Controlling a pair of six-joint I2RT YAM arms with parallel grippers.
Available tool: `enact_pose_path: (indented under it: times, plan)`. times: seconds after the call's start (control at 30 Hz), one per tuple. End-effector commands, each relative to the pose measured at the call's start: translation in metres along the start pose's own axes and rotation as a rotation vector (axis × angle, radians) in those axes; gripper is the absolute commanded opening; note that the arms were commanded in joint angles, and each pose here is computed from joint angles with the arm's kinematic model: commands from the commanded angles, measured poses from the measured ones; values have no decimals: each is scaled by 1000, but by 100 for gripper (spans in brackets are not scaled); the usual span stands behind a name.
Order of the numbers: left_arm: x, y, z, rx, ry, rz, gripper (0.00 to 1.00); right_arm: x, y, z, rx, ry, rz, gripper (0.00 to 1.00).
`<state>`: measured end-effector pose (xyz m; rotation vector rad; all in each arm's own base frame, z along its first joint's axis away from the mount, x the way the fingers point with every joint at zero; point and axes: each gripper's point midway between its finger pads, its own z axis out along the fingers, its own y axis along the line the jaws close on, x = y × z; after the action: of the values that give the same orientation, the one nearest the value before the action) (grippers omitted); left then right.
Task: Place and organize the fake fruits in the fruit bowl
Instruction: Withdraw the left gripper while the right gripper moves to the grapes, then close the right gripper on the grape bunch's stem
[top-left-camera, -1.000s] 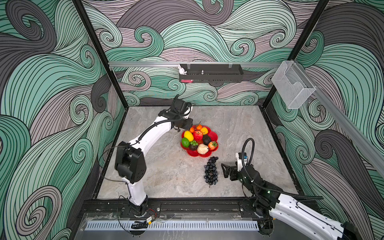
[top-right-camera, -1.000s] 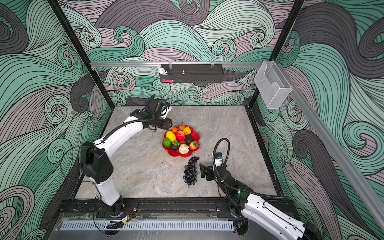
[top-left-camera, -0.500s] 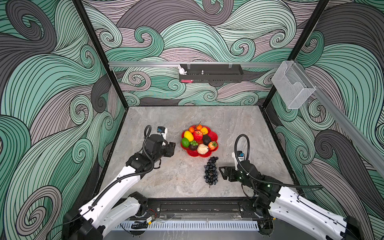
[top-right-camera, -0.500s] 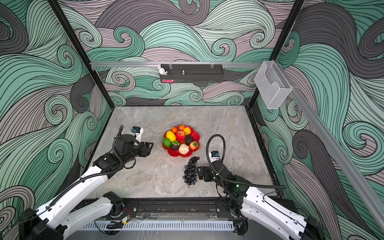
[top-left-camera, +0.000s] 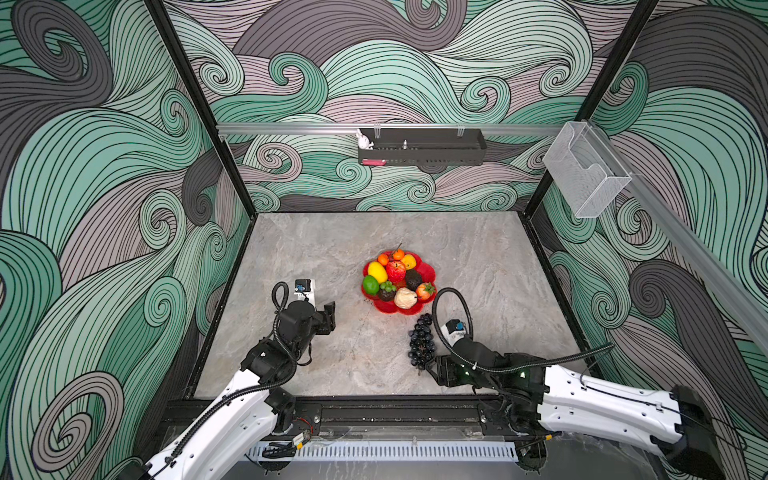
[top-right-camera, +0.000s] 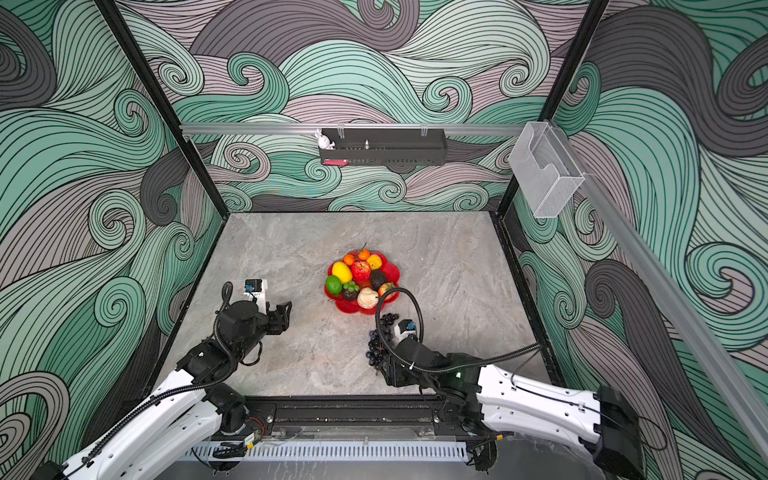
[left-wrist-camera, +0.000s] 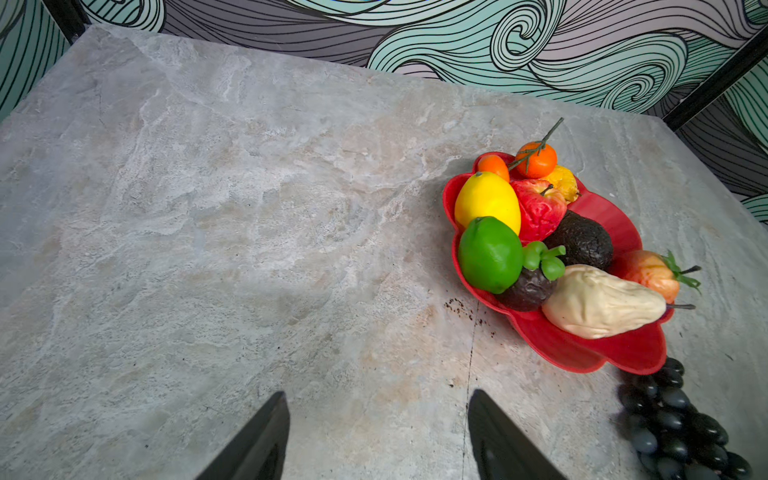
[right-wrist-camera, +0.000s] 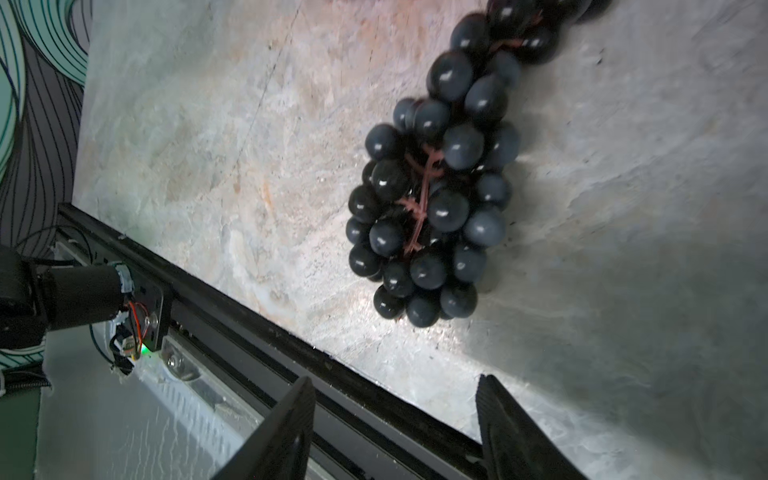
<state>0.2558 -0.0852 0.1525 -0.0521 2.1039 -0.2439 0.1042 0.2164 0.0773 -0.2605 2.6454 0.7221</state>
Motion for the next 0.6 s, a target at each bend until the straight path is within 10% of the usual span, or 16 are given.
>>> enact_pose_path:
  times: [0.0,0.57]
  plan:
    - [-6,3,-5,-22,-18,10,70,-5,11,4,-1,-22,50,55]
    - [-9,-2,-8,28,-72,-28,78,10,11,45,60,-24,117,34]
